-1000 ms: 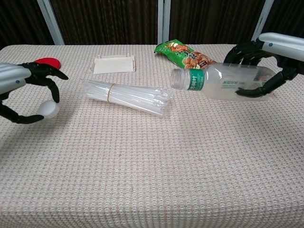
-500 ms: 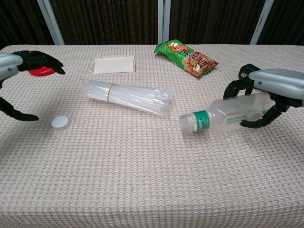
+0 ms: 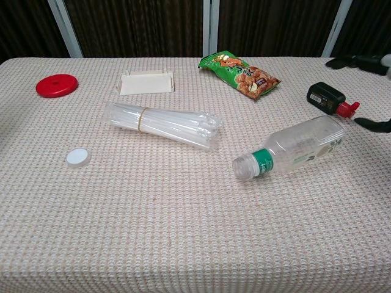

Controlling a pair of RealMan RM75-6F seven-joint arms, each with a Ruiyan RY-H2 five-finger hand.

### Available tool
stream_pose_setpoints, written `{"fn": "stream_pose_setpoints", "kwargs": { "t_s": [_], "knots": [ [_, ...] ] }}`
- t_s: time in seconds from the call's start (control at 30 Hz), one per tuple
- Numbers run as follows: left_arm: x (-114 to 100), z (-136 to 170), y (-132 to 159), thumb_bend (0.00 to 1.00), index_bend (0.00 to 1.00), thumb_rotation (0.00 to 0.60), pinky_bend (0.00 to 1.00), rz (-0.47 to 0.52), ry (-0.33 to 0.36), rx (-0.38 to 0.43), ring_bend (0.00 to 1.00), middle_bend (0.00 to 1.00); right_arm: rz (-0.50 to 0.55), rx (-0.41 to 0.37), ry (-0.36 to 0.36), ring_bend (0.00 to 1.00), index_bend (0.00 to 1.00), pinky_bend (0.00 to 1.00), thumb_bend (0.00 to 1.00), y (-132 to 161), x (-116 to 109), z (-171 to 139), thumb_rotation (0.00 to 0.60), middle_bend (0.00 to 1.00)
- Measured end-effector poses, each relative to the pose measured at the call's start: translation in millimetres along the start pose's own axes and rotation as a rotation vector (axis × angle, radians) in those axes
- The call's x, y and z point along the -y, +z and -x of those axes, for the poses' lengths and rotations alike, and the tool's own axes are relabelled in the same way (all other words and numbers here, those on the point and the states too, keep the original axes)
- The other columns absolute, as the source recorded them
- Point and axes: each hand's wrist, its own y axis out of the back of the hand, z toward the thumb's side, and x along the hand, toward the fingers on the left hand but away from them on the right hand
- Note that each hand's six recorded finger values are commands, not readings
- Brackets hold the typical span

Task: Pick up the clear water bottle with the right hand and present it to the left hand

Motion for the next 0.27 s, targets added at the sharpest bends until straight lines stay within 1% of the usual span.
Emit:
{"fn": "stream_pose_setpoints", "kwargs": {
  "t_s": [0.13, 0.27],
  "knots": [
    [-2.2, 28.6, -27.0, 0.06, 0.18, 0.600, 0.00, 0.042, -0.016, -0.093, 0.00, 0.09, 0.003, 0.114, -0.124, 0.00, 0.00, 0.03, 0.30, -32.6, -25.5, -42.0, 0.600, 0.12],
    [-4.0, 52.8, -30.8, 0.06, 0.18, 0.600, 0.00, 0.074, -0.010, -0.129, 0.00, 0.09, 0.009, 0.222, -0.206, 0.00, 0.03, 0.03, 0.30, -55.7, -37.8, -90.6, 0.600, 0.13]
  ]
}}
